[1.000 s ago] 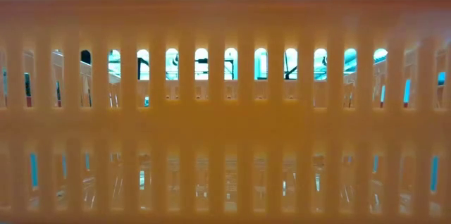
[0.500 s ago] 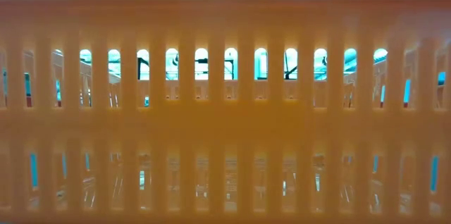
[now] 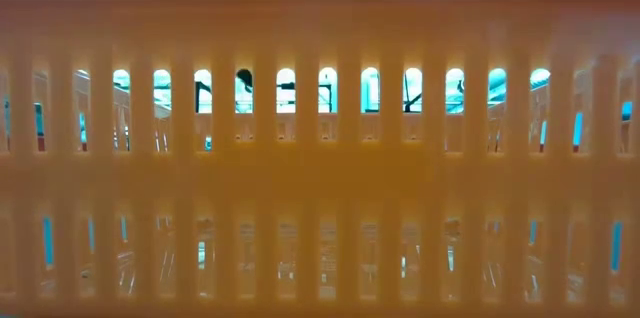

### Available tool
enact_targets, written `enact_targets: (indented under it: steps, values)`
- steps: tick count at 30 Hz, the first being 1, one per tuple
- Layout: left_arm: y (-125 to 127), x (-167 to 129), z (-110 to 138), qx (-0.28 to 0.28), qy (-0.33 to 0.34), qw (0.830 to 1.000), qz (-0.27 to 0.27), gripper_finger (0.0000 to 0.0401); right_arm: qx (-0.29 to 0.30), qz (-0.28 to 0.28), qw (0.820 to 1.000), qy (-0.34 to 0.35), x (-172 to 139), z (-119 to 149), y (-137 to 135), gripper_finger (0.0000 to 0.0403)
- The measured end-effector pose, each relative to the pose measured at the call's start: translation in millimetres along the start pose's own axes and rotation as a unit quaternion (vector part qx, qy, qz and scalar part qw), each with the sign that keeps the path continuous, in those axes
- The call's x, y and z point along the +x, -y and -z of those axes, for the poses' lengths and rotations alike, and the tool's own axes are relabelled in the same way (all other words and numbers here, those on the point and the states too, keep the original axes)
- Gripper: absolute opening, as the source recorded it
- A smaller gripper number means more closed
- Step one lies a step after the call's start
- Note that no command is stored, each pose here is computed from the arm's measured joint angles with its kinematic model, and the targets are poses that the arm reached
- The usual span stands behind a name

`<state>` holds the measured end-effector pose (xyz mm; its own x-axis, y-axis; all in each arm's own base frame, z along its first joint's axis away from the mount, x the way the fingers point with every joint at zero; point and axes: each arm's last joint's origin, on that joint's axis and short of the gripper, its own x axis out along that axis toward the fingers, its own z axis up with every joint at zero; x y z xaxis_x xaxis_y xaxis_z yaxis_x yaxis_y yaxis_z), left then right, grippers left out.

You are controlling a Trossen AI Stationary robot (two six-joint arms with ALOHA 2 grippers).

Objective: Stack baskets on shelf by color
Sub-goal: Put the left black bin on the shelf

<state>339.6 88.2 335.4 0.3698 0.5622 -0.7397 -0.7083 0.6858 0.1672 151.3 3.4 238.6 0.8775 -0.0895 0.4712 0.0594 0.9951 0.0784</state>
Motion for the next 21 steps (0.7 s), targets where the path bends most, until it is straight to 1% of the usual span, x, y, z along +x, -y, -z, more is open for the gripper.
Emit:
enact_targets:
  steps: [5,9,13,17,19,21]
  values:
    - [13,45,8,-0.002,-0.061,0.998,-0.011,0.003,0.004,0.001,1.0,-0.016,0,3,0,0.0105]
    - [13,68,15,0.0,-0.114,0.993,-0.016,0.003,0.011,0.001,1.0,-0.016,0,3,0,0.0105]
    - [5,81,21,-0.004,-0.153,0.987,-0.041,0.003,0.011,0.001,1.0,-0.016,0,3,0,0.0105]
    - [3,85,23,-0.011,-0.179,0.984,-0.016,0.003,0.013,0.002,1.0,-0.015,0,3,0,0.0105]
    - [3,86,23,-0.015,-0.18,0.984,-0.004,0.0031,0.018,0.002,1.0,-0.015,0,3,0,0.0105]
    - [3,87,24,-0.015,-0.183,0.983,-0.002,0.0031,0.023,0.002,1.0,-0.014,0,3,0,0.0105]
